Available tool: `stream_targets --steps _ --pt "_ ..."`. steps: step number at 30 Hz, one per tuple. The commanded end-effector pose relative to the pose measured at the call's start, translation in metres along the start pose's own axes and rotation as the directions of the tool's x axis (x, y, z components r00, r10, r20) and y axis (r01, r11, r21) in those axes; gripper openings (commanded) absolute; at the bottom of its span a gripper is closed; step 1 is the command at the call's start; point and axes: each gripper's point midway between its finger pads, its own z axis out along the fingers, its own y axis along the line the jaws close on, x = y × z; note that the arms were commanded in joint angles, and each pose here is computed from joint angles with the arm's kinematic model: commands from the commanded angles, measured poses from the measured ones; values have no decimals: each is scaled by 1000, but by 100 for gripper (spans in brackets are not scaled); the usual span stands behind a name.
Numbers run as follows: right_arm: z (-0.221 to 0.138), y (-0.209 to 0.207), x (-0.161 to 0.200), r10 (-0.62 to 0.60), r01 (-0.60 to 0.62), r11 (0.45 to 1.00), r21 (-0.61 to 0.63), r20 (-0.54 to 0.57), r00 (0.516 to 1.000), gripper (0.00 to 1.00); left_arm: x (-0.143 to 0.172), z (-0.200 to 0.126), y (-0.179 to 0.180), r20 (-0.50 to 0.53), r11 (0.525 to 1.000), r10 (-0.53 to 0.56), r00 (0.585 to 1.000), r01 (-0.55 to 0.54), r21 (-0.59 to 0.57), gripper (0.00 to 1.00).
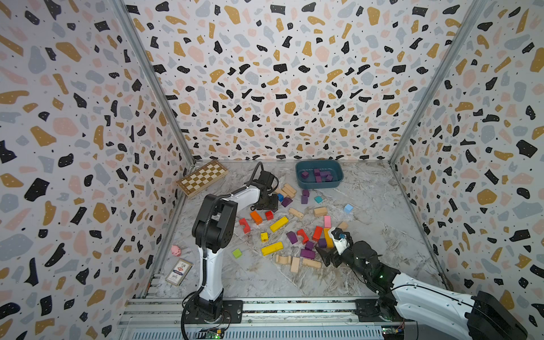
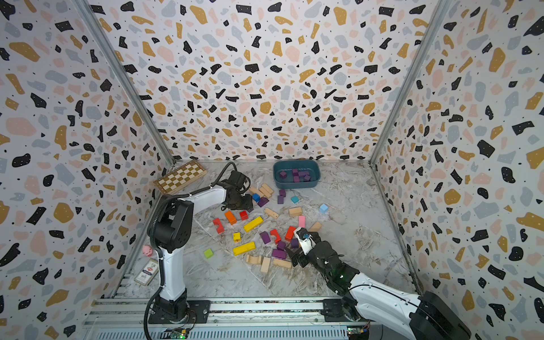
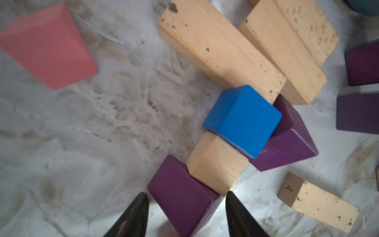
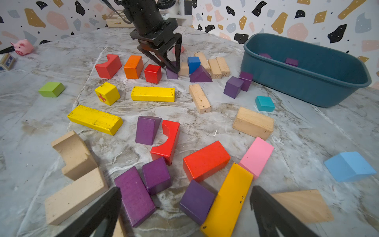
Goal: Pick purple bricks into the storage bin
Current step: Adjust the building block at the center of the board.
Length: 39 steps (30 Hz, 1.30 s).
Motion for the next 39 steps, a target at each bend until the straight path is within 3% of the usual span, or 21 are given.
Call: stream_targets --steps 1,21,39 --pt "1 0 -18 5 -5 1000 4 38 999 100 -6 4 1 2 1000 8 1000 -8 -6 59" --pt "4 1 -16 5 -5 1000 2 23 1000 100 -7 5 28 -1 999 -33 999 33 -37 58" --pt "5 1 -14 3 -3 1000 4 11 1000 100 -37 10 22 13 1000 8 1000 -8 -30 56"
